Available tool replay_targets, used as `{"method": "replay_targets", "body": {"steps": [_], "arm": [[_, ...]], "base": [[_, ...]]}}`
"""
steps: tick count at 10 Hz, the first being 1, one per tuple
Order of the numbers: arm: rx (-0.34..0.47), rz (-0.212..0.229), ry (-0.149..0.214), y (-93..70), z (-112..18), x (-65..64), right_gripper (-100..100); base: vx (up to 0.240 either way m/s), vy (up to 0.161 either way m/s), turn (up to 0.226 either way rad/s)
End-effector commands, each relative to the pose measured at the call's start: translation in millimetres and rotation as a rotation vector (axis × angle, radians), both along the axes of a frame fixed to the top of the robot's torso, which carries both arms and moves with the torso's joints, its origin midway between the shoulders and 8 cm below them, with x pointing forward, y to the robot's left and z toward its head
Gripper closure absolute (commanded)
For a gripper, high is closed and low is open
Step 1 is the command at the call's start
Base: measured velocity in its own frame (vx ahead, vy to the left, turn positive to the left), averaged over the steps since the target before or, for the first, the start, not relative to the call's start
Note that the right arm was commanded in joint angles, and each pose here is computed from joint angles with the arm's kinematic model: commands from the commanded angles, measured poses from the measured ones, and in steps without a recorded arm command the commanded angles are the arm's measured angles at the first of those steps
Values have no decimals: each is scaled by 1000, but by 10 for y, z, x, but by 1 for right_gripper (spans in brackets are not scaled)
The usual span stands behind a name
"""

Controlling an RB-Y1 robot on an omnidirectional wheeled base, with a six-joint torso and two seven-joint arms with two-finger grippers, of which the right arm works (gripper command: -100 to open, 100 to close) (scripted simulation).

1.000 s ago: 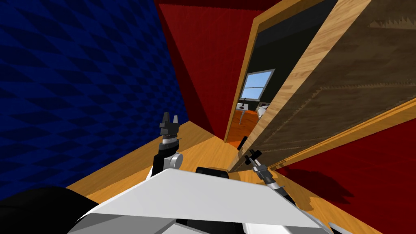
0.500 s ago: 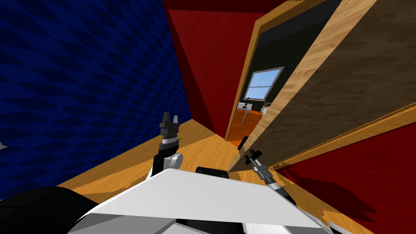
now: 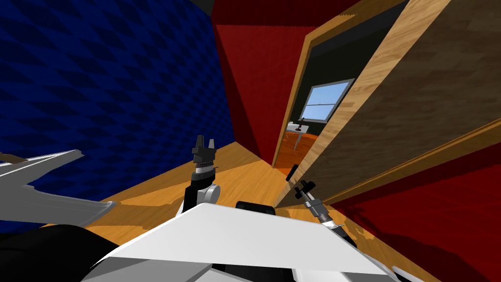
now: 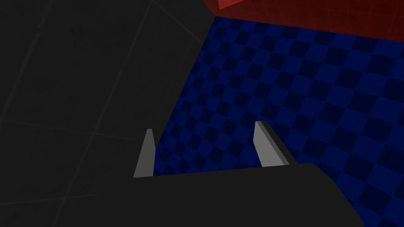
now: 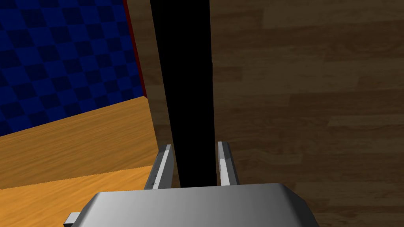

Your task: Pull the door open

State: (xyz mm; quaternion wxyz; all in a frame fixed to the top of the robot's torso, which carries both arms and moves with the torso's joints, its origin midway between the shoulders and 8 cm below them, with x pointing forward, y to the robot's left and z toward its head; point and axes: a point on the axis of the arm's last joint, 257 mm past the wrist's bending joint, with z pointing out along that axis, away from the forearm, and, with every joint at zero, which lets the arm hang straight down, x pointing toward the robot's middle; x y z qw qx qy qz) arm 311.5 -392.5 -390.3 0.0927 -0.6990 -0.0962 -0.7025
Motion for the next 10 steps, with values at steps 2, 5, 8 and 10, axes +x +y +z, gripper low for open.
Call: {"method": "replay_targets", "body": {"steps": [2, 5, 8, 10], "arm": [[5, 0, 5, 4, -11, -1, 100], [2, 1, 5, -1, -11, 6, 100], [3, 3, 5, -2, -12, 9, 100], [3, 4, 6, -2, -12, 11, 100]], "base": [[-199, -91, 127], [-154, -68, 135], [-202, -101, 165], [-203, -88, 151]]}}
